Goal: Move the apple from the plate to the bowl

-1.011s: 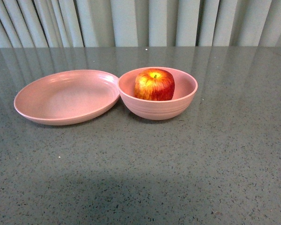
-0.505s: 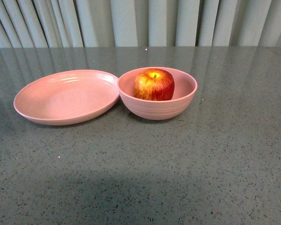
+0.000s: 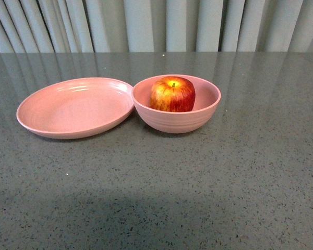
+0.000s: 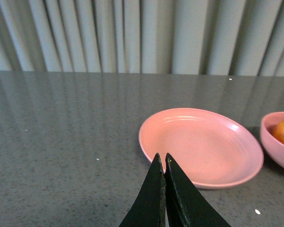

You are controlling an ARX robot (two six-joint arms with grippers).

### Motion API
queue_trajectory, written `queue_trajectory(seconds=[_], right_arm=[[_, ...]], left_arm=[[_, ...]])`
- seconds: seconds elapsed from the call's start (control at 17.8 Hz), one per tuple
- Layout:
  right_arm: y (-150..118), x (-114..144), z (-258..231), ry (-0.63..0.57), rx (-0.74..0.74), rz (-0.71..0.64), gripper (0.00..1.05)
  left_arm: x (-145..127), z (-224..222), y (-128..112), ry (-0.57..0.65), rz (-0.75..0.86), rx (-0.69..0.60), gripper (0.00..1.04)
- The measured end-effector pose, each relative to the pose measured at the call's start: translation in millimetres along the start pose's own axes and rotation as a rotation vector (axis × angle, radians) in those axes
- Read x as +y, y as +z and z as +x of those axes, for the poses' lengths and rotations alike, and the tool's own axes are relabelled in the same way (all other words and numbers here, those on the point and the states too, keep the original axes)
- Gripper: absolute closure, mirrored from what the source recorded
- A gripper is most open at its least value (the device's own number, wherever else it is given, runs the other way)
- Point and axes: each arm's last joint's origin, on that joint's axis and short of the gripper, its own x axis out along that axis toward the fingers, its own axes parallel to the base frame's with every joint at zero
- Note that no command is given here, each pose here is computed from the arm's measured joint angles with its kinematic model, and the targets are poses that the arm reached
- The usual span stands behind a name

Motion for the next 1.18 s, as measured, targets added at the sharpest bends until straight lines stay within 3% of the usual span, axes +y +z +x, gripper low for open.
queue_trajectory(seconds=[0.73,1.18], right_arm=[[0.0,0.0,0.0,0.0,0.0,0.0,0.07],[0.0,0.0,0.0,0.0,0.0,0.0,0.07]], left_arm=[[8.2,-35.3,-32.3,-0.004,0.002,-0.001,1.04],[8.2,-41.4,-31.1,-0.005,0.002,-0.013,1.04]])
